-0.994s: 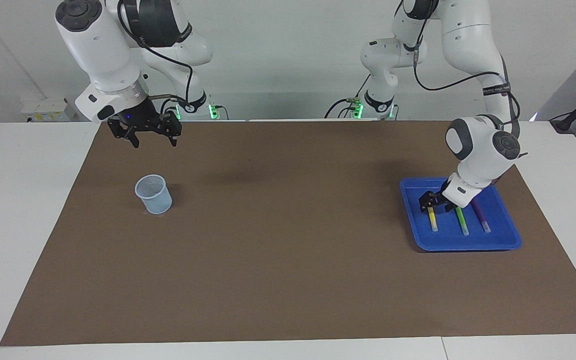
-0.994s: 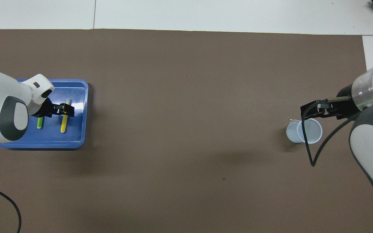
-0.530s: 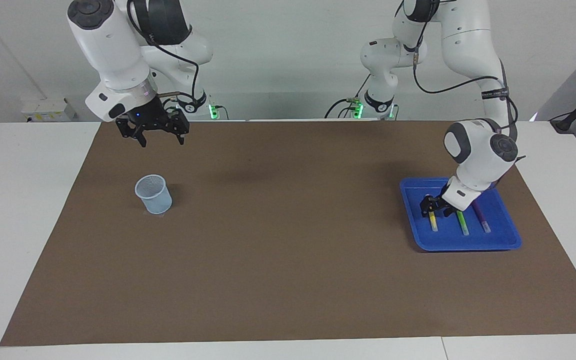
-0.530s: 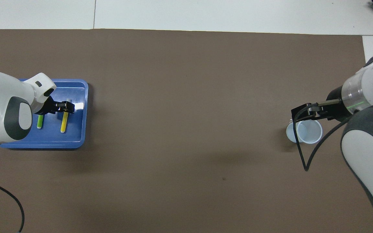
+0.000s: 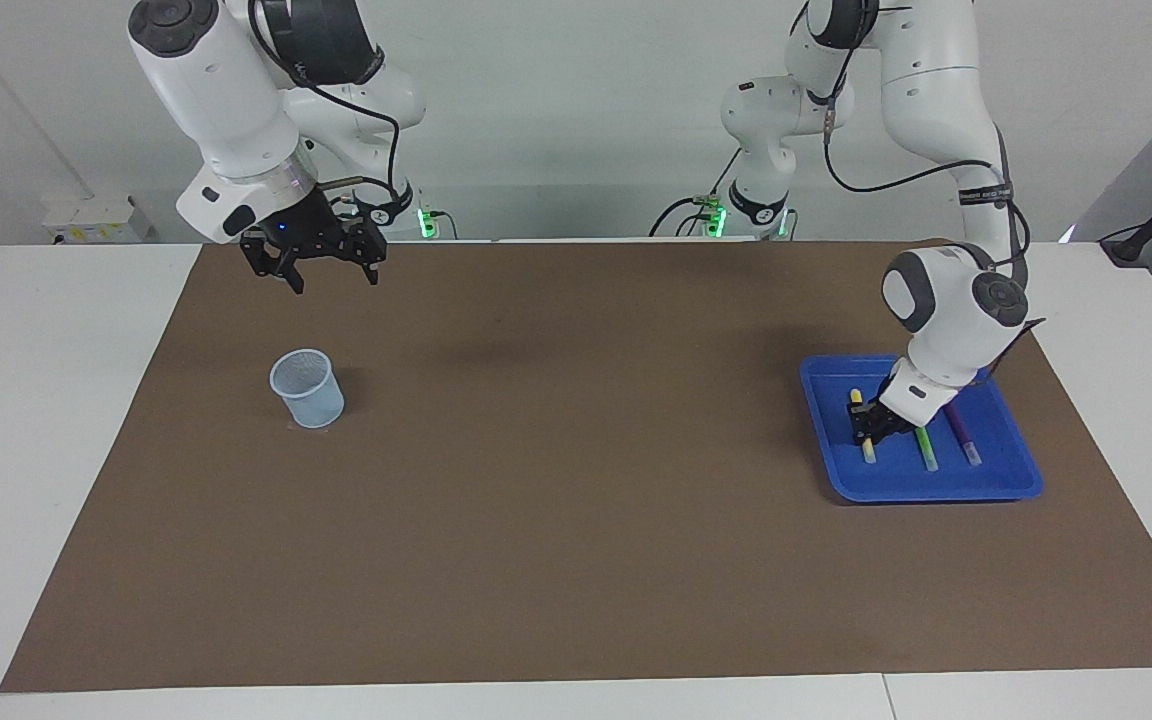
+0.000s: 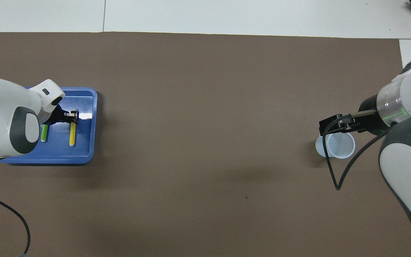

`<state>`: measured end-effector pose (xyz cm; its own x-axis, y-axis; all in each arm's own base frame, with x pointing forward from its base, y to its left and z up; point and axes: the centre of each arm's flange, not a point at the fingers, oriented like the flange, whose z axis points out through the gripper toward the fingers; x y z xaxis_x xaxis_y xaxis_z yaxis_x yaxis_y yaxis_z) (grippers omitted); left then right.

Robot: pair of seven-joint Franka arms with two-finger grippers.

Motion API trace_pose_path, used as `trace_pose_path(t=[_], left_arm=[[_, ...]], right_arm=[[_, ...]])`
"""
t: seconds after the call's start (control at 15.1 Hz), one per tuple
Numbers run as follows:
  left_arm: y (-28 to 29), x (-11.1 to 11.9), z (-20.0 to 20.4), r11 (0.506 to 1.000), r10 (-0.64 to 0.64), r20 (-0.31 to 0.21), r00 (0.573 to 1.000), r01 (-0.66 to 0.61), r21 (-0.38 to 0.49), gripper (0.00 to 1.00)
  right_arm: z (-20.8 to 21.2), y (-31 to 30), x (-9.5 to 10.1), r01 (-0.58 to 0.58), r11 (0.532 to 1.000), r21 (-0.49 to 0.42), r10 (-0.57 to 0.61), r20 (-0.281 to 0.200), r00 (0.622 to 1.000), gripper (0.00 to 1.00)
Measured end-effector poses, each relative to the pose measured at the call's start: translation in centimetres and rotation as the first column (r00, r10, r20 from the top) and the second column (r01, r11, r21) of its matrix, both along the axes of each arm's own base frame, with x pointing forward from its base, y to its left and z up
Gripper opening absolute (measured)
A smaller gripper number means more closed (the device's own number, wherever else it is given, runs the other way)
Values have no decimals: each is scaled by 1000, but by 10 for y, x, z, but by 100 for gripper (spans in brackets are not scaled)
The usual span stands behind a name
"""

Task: Transfer and insert pens with both arms
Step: 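Lift the yellow pen with the left gripper while the right gripper approaches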

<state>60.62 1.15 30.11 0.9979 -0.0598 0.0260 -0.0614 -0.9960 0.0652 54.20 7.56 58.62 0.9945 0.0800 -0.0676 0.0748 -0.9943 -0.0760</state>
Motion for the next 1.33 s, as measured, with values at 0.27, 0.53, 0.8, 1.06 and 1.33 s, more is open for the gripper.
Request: trace_pose_path(t=[0.27,0.53,0.8,1.06,1.33], left_arm=[[-4,1,2,1000,-6,2,1000,6,-1,17],[-8,15,31,1000,6,-29,1000,-7,-26,17],[-15,27,68,990,114,-81,990,-120,-68,17],[-48,30,104,930,321,-202,925,-348,-117,17],[-89,24,156,785,536,-349,769,-606,-129,17]], right_arm=[[1,11,3,-5,999,47,3,33,999,100],[-17,19,4,16,991,133,-25,68,997,100],[-34,37,-7,14,981,194,-35,105,994,100],[-31,48,-11,73,954,290,-100,80,992,100],[-25,64,-11,187,918,350,-217,49,975,100]])
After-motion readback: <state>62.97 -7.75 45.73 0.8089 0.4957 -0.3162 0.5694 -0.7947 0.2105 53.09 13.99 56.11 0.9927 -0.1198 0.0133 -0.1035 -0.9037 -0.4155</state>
